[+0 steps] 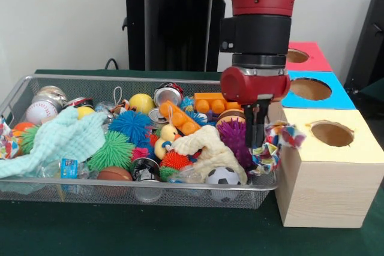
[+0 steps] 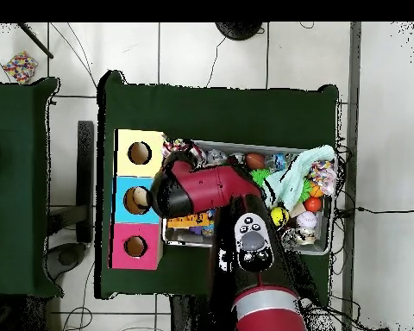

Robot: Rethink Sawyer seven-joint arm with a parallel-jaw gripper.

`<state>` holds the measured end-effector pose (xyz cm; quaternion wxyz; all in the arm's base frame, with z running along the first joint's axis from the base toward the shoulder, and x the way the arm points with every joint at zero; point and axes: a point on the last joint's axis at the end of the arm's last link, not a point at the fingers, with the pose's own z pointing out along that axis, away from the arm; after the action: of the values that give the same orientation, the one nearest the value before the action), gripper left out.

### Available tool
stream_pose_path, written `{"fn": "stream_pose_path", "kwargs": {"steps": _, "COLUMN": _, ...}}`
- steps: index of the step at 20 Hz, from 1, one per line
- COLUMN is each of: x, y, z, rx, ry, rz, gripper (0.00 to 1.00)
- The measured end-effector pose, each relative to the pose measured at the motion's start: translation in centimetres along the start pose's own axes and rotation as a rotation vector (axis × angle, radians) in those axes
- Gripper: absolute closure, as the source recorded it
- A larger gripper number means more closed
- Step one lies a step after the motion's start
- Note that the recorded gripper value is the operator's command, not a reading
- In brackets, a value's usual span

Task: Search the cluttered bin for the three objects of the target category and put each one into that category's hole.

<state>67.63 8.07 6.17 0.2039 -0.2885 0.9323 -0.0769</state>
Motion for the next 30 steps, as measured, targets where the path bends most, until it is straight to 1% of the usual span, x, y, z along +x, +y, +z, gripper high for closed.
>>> {"fn": "stream_pose_path", "kwargs": {"steps": 1, "x": 0.2, "y": 0.1, "z": 0.1, "rx": -0.011, "ry": 0.005, "rz": 0.009, "gripper": 1.00}}
{"fn": "stream_pose_path", "kwargs": {"steps": 2, "x": 0.5, "y": 0.3, "z": 0.2, "rx": -0.043, "ry": 0.011, "rz": 0.033, "gripper": 1.00}}
{"fn": "stream_pose_path", "kwargs": {"steps": 4, "x": 0.7, "y": 0.4, "z": 0.2, "rx": -0.064, "ry": 0.009, "rz": 0.050, "gripper": 1.00}}
{"fn": "stream_pose_path", "kwargs": {"steps": 6, "x": 0.7, "y": 0.6, "z": 0.2, "rx": -0.099, "ry": 0.003, "rz": 0.082, "gripper": 1.00}}
{"fn": "stream_pose_path", "kwargs": {"steps": 7, "x": 0.6, "y": 0.7, "z": 0.0, "rx": -0.134, "ry": -0.006, "rz": 0.116, "gripper": 1.00}}
{"fn": "stream_pose_path", "kwargs": {"steps": 9, "x": 0.4, "y": 0.7, "z": -0.5, "rx": -0.167, "ry": -0.015, "rz": 0.150, "gripper": 1.00}}
{"fn": "stream_pose_path", "kwargs": {"steps": 12, "x": 0.1, "y": 0.5, "z": -1.2, "rx": -0.196, "ry": -0.023, "rz": 0.180, "gripper": 1.00}}
{"fn": "stream_pose_path", "kwargs": {"steps": 13, "x": -0.3, "y": 0.2, "z": -2.0, "rx": -0.220, "ry": -0.030, "rz": 0.205, "gripper": 1.00}}
{"fn": "stream_pose_path", "kwargs": {"steps": 14, "x": -0.6, "y": 0.1, "z": -2.4, "rx": -0.231, "ry": -0.033, "rz": 0.216, "gripper": 1.00}}
{"fn": "stream_pose_path", "kwargs": {"steps": 20, "x": -2.0, "y": -0.1, "z": -4.3, "rx": -0.278, "ry": -0.054, "rz": 0.246, "gripper": 1.00}}
{"fn": "stream_pose_path", "kwargs": {"steps": 23, "x": -3.2, "y": 0.8, "z": -5.5, "rx": -0.309, "ry": -0.069, "rz": 0.238, "gripper": 1.00}}
{"fn": "stream_pose_path", "kwargs": {"steps": 30, "x": -4.1, "y": 2.5, "z": -6.1, "rx": -0.325, "ry": -0.069, "rz": 0.208, "gripper": 1.00}}
